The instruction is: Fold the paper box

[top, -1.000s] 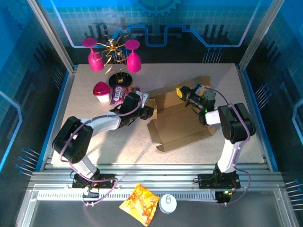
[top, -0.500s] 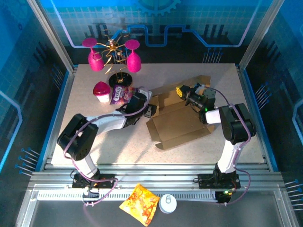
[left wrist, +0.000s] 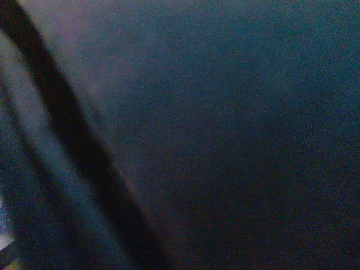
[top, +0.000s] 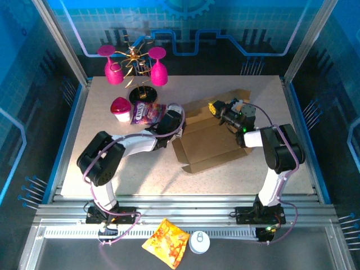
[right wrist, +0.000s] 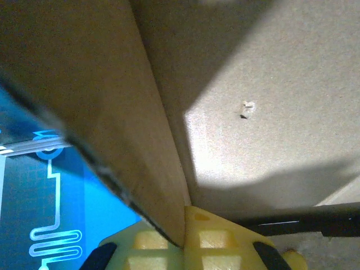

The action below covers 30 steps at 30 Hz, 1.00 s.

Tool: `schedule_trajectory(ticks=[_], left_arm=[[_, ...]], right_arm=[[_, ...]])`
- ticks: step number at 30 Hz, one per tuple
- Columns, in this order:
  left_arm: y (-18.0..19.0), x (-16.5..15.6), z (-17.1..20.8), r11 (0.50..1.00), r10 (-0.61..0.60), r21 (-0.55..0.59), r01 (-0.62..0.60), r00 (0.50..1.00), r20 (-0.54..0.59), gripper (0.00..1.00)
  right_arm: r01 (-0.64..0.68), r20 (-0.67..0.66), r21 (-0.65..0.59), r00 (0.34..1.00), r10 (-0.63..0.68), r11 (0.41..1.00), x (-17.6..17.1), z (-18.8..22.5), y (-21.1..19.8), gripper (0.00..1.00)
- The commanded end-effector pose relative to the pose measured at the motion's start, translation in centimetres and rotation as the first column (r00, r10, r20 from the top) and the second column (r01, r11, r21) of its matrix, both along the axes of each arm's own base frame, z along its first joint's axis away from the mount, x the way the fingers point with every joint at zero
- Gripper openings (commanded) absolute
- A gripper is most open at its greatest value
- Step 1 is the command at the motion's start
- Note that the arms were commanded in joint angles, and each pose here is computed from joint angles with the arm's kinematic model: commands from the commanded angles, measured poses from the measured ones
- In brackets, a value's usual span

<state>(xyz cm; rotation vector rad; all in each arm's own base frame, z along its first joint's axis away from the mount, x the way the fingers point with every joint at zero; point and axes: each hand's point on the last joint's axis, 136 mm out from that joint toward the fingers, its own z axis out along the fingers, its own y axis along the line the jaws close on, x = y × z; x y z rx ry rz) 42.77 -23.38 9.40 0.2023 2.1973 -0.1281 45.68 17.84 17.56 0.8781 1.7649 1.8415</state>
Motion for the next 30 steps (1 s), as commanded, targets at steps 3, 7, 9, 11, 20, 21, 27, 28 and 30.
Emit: schedule_trajectory(ticks=[3, 7, 9, 11, 20, 21, 27, 28, 30], left_arm=[[0.2, 1.6, 0.3, 0.998, 0.060, 0.026, -0.062, 0.997, 0.044, 0.46], [0.6, 2.3, -0.6, 0.993, 0.103, 0.059, -0.105, 0.994, 0.041, 0.38], [0.9, 2.6, -1.0, 0.989, 0.127, 0.071, -0.130, 0.991, 0.045, 0.31], [0.9, 2.9, -1.3, 0.988, 0.137, 0.071, -0.140, 0.990, 0.043, 0.25], [1.1, 3.1, -2.9, 0.981, 0.170, 0.093, -0.171, 0.985, 0.017, 0.00], [1.1, 3.2, -3.0, 0.980, 0.177, 0.095, -0.177, 0.984, 0.008, 0.00], [1.9, 3.0, -3.4, 0.962, 0.236, 0.152, -0.227, 0.971, -0.041, 0.00], [1.8, 3.0, -3.5, 0.963, 0.233, 0.149, -0.224, 0.971, -0.046, 0.00], [1.6, 3.0, -3.6, 0.966, 0.221, 0.150, -0.211, 0.974, -0.055, 0.15]], right_arm=[[-0.021, 0.023, 0.008, 1.000, 0.021, 1.000, -0.4, 1.1, 0.8, 0.00], [-0.025, 0.018, 0.006, 1.000, 0.025, 1.000, -0.4, 1.3, 0.8, 0.00], [-0.024, 0.020, 0.005, 1.000, 0.024, 1.000, -0.3, 1.5, 0.8, 0.00], [-0.024, 0.015, 0.003, 1.000, 0.024, 1.000, -0.2, 1.5, 0.8, 0.00], [-0.016, 0.002, 0.016, 1.000, 0.016, 1.000, 0.4, 1.9, 0.4, 0.00], [-0.014, 0.000, 0.015, 1.000, 0.014, 1.000, 0.4, 1.9, 0.4, 0.00], [0.000, -0.015, 0.014, 1.000, 0.000, 1.000, 0.6, 2.0, 0.3, 0.00], [0.000, -0.016, 0.014, 1.000, 0.000, 1.000, 0.7, 2.0, 0.3, 0.00], [-0.005, -0.022, 0.014, 1.000, 0.006, 1.000, 0.7, 2.0, 0.4, 0.00]])
